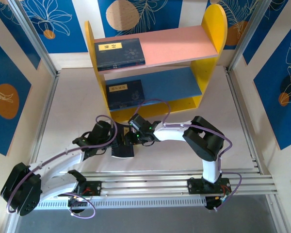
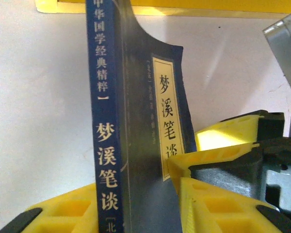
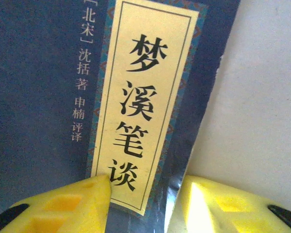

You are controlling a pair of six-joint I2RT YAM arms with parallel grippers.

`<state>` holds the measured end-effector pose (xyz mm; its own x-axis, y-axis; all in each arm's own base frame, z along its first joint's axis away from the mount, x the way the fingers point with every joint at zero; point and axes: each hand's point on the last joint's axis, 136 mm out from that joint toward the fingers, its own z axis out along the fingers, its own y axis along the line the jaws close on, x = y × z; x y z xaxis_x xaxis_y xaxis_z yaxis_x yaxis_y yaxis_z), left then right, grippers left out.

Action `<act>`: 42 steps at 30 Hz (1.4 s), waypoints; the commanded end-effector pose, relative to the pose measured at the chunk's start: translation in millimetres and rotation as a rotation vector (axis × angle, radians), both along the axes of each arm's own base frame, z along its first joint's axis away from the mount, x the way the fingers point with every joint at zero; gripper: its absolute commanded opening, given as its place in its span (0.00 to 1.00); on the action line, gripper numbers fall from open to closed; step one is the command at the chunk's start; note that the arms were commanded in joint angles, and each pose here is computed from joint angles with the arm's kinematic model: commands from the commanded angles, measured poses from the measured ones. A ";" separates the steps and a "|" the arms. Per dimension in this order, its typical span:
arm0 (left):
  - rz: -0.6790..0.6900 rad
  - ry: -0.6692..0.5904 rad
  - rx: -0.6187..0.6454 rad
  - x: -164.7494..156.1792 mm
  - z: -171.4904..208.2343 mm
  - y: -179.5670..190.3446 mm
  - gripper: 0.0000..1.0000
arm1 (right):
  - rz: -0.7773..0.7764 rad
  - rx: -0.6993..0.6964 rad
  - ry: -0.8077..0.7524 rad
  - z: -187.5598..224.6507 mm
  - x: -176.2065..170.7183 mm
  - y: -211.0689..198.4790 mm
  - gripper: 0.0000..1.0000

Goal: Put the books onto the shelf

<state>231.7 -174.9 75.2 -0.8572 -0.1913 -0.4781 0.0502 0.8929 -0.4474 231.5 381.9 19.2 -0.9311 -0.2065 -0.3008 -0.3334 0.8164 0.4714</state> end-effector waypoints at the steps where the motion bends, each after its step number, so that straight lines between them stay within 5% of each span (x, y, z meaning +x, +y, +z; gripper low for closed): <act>1: -0.027 -0.038 0.000 3.2 13.3 -5.3 0.33 | 0.114 -0.097 0.248 -59.0 -68.5 -17.1 0.47; 16: -0.029 -0.058 0.028 4.2 22.2 -1.1 0.02 | 0.093 -0.107 0.139 -29.8 -45.1 -41.5 0.55; 24: -0.072 -0.110 -0.012 3.2 48.5 -7.2 0.00 | 0.056 -0.054 -0.007 23.4 -26.3 -60.4 0.59; 35: -0.333 -0.253 -0.111 -19.0 138.1 -45.8 0.00 | -0.067 0.121 -0.239 122.8 3.4 -105.5 0.64; 42: -0.406 -0.420 -0.216 -28.4 227.5 -57.0 0.00 | -0.117 0.257 -0.342 182.2 20.3 -135.8 0.64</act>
